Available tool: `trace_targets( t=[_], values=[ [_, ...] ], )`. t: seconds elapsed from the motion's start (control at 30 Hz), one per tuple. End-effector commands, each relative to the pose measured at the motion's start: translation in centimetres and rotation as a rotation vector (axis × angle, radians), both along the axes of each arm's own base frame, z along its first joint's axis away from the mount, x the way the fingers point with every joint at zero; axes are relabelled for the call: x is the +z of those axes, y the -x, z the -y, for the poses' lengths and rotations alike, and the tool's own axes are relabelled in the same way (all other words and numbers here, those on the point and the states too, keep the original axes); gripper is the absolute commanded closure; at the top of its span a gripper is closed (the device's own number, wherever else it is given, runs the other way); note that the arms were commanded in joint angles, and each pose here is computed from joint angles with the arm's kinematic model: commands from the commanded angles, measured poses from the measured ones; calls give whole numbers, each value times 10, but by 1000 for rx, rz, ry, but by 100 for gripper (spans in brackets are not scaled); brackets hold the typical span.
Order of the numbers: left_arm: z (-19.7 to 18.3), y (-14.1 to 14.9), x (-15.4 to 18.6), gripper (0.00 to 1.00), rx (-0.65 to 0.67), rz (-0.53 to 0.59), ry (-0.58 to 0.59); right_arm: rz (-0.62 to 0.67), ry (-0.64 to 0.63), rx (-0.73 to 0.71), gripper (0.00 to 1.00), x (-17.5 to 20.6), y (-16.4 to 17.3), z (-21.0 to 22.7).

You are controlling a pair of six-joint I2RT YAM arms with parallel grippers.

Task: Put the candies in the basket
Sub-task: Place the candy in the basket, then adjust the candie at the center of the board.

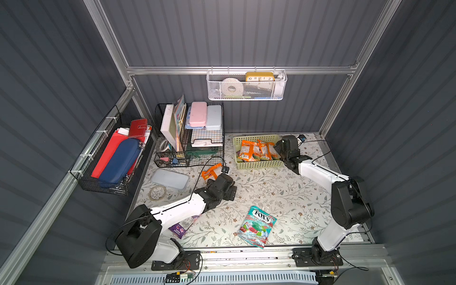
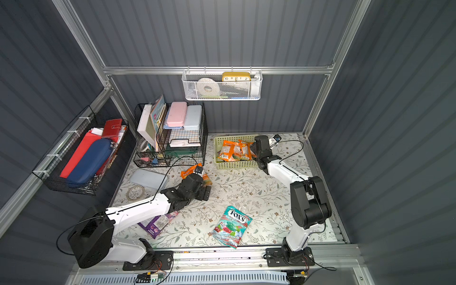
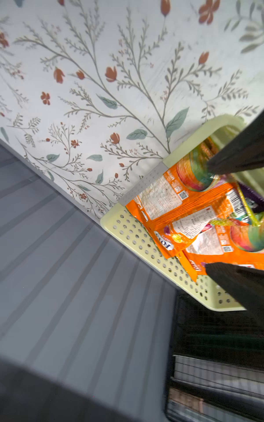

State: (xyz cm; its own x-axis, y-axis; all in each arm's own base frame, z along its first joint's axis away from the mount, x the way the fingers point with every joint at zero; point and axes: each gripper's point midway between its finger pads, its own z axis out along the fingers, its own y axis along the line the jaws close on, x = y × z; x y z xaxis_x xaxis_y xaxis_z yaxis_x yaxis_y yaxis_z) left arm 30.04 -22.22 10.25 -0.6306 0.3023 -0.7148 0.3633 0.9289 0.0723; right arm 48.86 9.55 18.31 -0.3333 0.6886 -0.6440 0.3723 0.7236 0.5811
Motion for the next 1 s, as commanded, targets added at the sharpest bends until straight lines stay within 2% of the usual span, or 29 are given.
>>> trace_targets(
  t=[0.0, 0.17, 0.27, 0.37, 0.43, 0.63, 0.73, 0.97],
  values=[
    [-1, 4, -4, 1, -1, -20, -12, -66, 103, 215, 34, -2, 29, -22],
    [13, 14, 0, 1, -74, -55, 57, -166, 130, 413, 35, -25, 78, -45],
    [24, 22, 5, 5, -113, -100, 119, -237, 111, 502, 38, -51, 110, -56],
    [40, 37, 13, 14, -180, -169, 199, -324, 114, 576, 40, -76, 149, -68],
    [46, 50, 12, 24, -219, -224, 233, -395, 105, 601, 42, -91, 177, -73],
    [55, 91, -14, 41, -287, -398, 265, -561, 87, 515, 43, -121, 237, -57],
    [62, 104, -24, 48, -319, -452, 273, -571, 64, 483, 44, -121, 259, -50],
    [82, 117, -29, 51, -388, -499, 312, -616, -35, 421, 46, -135, 301, -48]
  ],
)
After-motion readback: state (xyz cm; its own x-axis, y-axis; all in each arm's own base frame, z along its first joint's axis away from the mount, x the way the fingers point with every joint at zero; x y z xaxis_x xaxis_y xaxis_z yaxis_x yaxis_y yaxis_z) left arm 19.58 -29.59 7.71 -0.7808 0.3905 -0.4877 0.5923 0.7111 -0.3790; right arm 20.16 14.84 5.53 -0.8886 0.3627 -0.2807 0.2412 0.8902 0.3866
